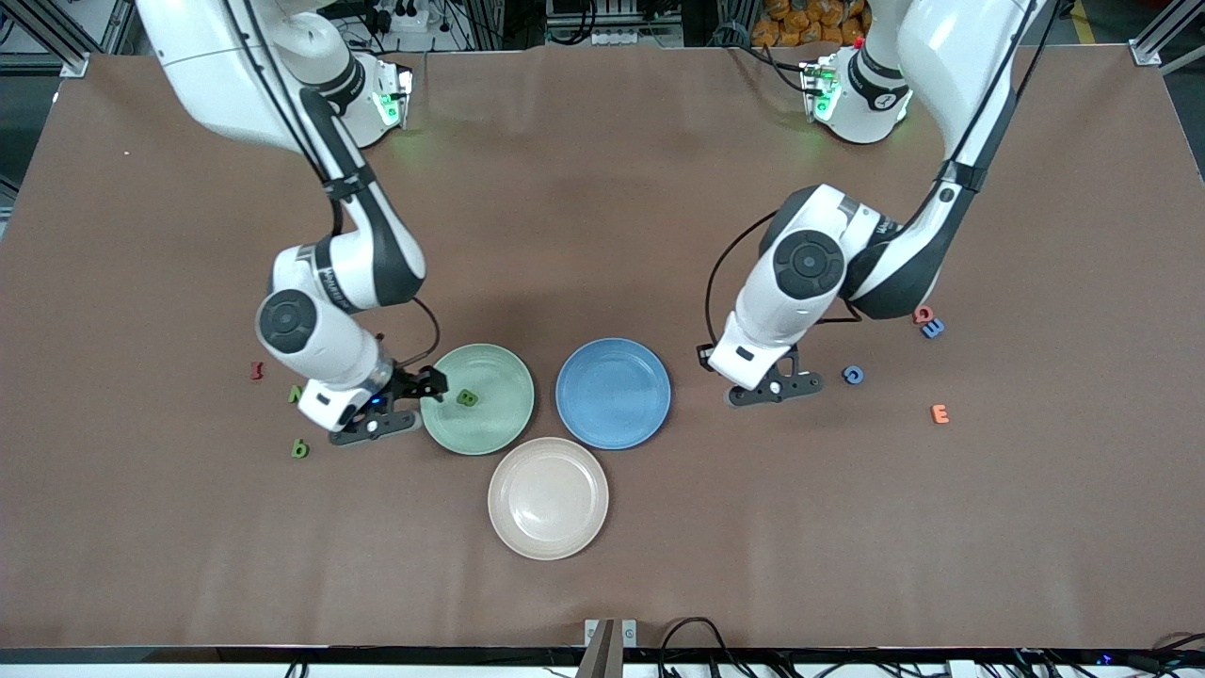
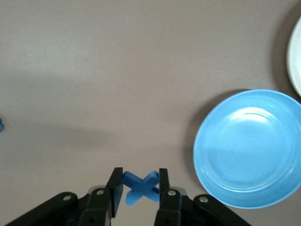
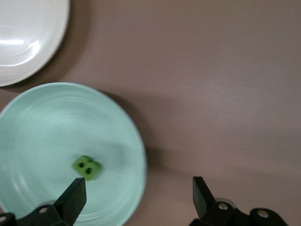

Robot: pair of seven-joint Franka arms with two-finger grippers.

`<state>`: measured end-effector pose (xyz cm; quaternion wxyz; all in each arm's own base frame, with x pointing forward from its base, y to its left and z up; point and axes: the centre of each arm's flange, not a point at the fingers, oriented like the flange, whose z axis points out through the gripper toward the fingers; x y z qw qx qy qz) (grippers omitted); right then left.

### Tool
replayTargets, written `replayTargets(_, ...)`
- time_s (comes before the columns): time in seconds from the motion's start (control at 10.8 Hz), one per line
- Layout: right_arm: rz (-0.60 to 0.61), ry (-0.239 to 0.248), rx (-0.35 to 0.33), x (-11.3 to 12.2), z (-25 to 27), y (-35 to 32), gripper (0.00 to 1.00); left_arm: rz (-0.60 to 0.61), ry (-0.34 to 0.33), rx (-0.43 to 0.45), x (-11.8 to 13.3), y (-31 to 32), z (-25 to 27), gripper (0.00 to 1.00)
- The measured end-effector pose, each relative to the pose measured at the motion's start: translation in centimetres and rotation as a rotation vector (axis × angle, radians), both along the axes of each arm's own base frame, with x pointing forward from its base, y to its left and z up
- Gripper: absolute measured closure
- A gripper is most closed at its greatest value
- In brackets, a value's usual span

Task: Sort letters by color into matching plates
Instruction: 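Carry the B to the green plate while the left gripper carries the X, then release the X on the blue plate while the right gripper reaches the q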

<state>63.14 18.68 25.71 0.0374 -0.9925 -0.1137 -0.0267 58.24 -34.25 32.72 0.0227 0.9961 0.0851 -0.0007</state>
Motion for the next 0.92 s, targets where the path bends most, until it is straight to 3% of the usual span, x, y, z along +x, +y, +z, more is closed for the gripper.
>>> replayTargets(0.37, -0.092, -0.006, -0.007, 2.0, 0.1, -8.8, 0.00, 0.026, 0.005, -0.024, -2.2, -5.1, 0.2, 0.65)
replayTargets(0.92, -0.238, 0.019, -0.012, 2.4, -1.1, -18.5, 0.00, 0.030, 0.048, -0.049, -3.6, -11.7, -5.2, 0.65)
